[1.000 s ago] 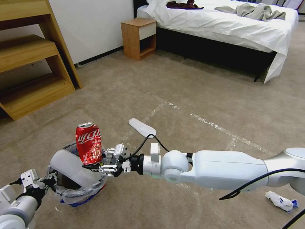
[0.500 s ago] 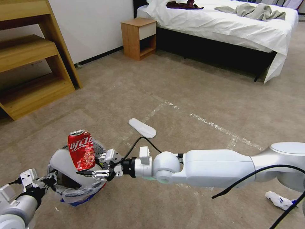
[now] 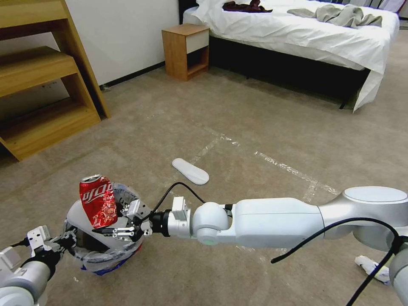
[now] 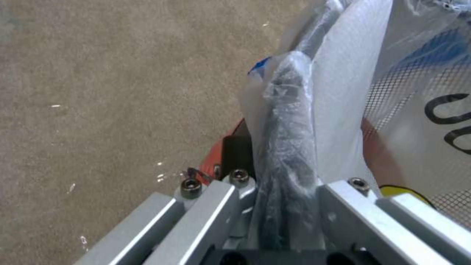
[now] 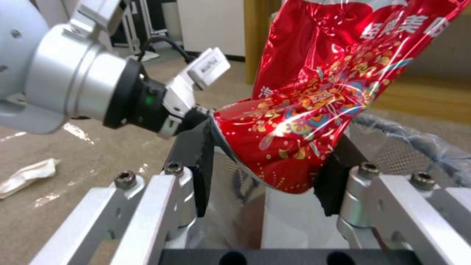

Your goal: Pick up the trash bin and place the garbage on the floor into it.

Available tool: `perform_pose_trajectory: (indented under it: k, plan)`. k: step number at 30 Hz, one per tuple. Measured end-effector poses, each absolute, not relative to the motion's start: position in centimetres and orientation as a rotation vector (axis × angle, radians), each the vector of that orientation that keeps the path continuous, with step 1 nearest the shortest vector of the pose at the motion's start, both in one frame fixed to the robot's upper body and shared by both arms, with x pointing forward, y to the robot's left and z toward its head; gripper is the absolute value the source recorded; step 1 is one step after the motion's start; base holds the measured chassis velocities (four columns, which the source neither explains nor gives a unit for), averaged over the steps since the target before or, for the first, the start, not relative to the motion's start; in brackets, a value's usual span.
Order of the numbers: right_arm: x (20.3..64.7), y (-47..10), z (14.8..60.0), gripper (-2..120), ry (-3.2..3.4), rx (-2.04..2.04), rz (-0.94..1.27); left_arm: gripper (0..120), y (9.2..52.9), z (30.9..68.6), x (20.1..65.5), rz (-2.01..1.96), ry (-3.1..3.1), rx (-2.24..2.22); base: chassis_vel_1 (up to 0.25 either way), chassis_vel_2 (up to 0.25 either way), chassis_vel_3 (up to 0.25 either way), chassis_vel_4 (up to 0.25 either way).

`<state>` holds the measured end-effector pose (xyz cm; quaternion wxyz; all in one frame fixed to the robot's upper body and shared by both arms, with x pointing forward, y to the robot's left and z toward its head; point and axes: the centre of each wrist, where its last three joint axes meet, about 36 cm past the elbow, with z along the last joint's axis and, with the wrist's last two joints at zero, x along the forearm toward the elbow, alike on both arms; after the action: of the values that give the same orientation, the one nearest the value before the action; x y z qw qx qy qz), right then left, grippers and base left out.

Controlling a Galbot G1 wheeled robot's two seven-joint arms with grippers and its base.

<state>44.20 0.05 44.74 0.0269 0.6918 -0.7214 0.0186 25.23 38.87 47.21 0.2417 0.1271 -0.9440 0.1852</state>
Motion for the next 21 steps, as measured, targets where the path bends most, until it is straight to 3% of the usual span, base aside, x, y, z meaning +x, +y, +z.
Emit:
perform_pose_trajectory:
  k: [14, 21]
  plan:
    - [45.0, 0.3, 43.3, 40, -2.268, 2.095, 0.108, 1, 38.9, 47.1, 25.1, 0.503, -2.579, 0.348, 0.0, 0.0, 0.0, 0.0]
    - [44.7, 0.5, 43.0, 61, -2.271, 2.086, 0.103, 1, 39.0, 47.1, 25.1, 0.504, -2.579, 0.352, 0.0, 0.0, 0.0, 0.0]
